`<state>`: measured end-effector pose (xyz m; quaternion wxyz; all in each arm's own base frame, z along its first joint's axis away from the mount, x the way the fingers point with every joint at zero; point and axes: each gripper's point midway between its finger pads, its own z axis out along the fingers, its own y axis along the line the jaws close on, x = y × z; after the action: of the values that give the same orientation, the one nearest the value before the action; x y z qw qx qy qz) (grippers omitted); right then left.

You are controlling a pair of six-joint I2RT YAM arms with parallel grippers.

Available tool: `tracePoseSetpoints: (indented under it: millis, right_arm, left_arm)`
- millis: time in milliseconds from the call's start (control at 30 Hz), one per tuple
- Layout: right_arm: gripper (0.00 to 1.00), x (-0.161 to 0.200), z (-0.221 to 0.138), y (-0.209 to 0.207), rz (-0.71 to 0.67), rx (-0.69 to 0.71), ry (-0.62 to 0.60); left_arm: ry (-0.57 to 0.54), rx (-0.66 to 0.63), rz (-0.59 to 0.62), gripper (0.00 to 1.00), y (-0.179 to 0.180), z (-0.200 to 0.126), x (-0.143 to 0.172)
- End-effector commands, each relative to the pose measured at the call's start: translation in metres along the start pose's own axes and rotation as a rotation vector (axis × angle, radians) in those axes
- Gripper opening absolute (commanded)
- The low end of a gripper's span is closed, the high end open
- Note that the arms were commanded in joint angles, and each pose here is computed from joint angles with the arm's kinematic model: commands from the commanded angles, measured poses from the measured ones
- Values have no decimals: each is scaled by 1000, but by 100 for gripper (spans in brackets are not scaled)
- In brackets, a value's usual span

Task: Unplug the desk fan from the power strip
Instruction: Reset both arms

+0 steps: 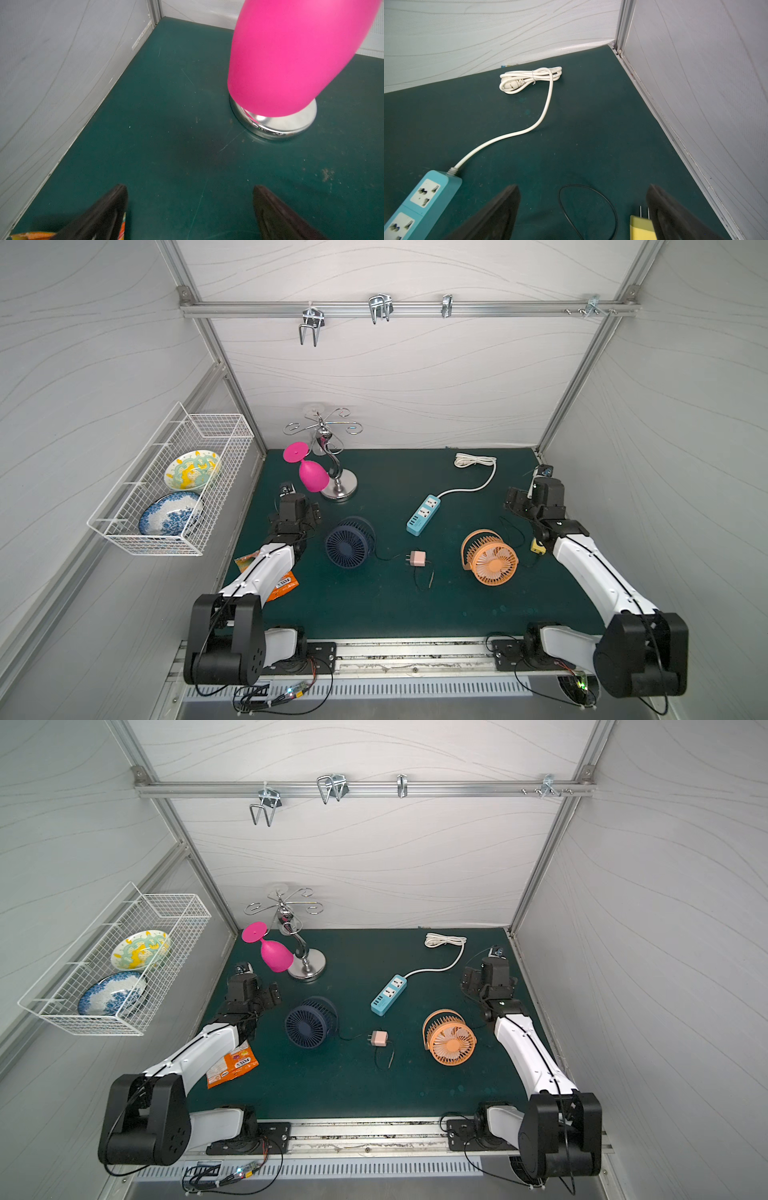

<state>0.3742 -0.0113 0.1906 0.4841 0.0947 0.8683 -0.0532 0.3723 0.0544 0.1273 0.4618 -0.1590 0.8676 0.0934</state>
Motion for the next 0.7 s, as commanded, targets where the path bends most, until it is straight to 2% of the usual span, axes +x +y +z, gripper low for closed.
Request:
tracePoseSetpoints:
  millis: [0, 133, 400, 567, 667]
  right_arm:
    - [99, 3, 7, -11, 15, 42, -46]
    - [99, 22, 17, -25, 69, 72, -40]
    - [99, 46, 27, -35, 85, 103, -52]
    - [99, 52, 28, -41, 86, 97, -115]
    - [99, 53, 31, -42, 110, 84, -147]
  left_arm:
    - [-91, -20, -19, 98, 4, 7, -14]
    - [-97, -20, 6, 95, 4, 15, -4]
    - [-206, 13, -20, 94, -1, 20, -6]
    - [-242, 30, -23, 92, -3, 28, 9]
    - [-228, 72, 6, 91, -12, 30, 11]
